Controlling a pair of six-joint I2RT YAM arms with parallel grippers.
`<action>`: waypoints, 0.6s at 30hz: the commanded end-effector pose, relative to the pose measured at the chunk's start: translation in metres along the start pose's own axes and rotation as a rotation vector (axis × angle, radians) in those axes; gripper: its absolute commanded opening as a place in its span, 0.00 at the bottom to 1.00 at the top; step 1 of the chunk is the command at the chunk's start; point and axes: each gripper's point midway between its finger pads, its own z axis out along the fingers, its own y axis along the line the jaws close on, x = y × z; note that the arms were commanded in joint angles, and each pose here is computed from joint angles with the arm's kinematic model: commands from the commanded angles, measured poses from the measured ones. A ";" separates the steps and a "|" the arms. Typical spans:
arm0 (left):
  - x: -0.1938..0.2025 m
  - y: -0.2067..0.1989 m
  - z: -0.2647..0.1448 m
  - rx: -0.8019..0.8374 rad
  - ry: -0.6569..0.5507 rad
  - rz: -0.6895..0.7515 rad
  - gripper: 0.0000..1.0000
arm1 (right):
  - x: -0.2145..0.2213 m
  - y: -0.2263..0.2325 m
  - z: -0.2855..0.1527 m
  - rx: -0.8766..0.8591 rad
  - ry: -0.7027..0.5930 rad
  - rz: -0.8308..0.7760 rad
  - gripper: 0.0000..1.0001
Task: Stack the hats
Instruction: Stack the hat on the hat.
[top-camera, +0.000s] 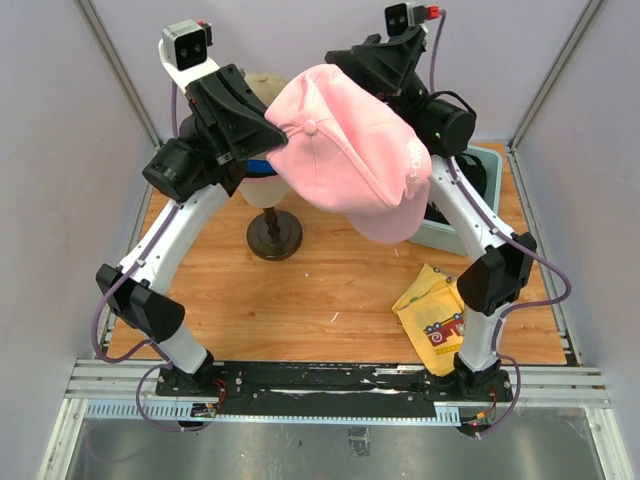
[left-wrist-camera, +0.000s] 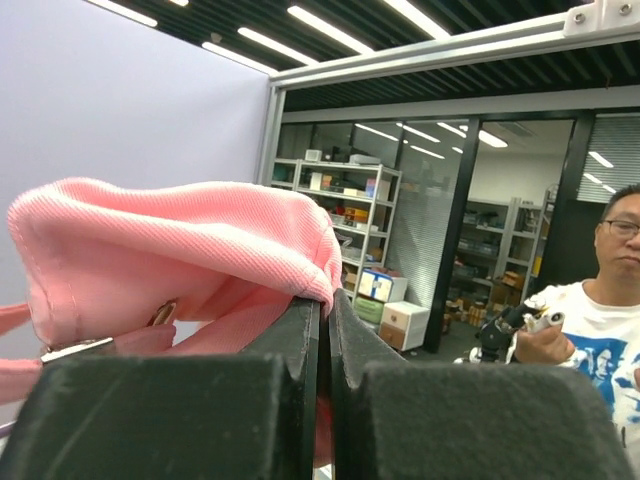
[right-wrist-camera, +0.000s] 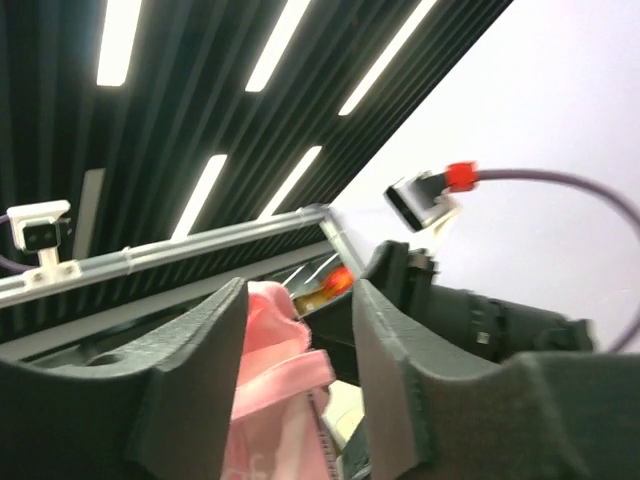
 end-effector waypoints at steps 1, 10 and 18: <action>-0.021 -0.028 0.016 0.029 -0.088 0.129 0.01 | -0.011 0.053 -0.015 -0.049 -0.018 -0.159 0.52; -0.067 -0.005 0.022 -0.321 -0.282 0.302 0.00 | -0.047 0.050 -0.061 0.034 -0.139 -0.232 0.61; -0.107 0.014 -0.013 -0.606 -0.546 0.353 0.00 | -0.050 0.024 -0.094 0.232 -0.179 -0.368 0.65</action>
